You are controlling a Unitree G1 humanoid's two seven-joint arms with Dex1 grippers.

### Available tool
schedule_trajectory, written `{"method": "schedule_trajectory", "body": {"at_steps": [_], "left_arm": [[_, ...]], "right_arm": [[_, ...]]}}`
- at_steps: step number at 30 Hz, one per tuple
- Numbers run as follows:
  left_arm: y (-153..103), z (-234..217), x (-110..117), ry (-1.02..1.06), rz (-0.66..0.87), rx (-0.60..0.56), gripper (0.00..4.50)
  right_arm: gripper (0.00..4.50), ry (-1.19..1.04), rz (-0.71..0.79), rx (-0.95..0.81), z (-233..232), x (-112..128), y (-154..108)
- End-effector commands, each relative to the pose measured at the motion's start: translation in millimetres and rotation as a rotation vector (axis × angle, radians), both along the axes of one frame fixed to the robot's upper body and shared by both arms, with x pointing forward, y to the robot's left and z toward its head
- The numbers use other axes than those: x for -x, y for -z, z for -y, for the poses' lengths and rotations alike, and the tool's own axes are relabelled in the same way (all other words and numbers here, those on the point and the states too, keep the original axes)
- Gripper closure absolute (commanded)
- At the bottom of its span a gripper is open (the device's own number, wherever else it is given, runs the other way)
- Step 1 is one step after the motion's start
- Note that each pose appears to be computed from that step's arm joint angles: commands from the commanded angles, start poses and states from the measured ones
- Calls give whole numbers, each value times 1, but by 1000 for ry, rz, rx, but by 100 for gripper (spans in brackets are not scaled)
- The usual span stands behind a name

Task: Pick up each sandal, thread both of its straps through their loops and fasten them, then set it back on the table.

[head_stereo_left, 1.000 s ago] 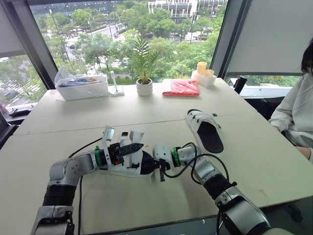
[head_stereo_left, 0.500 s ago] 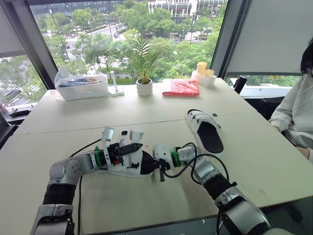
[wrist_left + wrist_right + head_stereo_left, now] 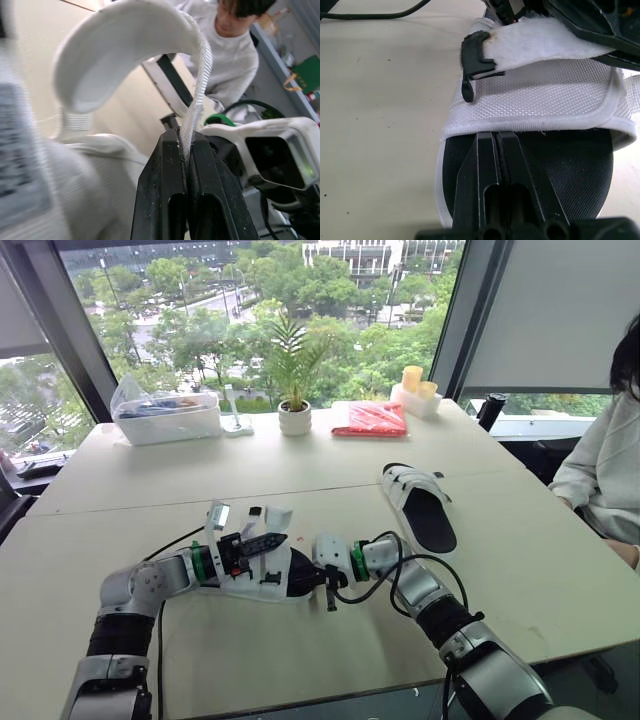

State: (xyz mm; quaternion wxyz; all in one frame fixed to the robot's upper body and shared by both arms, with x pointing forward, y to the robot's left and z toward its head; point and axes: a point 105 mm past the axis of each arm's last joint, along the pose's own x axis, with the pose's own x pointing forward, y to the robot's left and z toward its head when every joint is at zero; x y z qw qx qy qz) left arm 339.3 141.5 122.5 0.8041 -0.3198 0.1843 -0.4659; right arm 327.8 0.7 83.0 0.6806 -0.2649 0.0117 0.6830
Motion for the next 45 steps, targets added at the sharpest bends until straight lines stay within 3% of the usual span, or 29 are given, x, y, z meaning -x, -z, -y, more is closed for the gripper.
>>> {"method": "schedule_trajectory", "body": {"at_steps": [1,17,28,45], "left_arm": [[-3,-2,-3,-16,-3,3,446],[1,13,20,130,17,-41,446],[-13,13,26,182,28,22,446],[-15,21,39,242,24,51,446]], "right_arm": [[450,-22,-18,39,-3,6,10],[450,-20,-18,40,-2,6,10],[450,-21,-16,42,-2,6,11],[450,-22,-17,42,-2,7,11]]}}
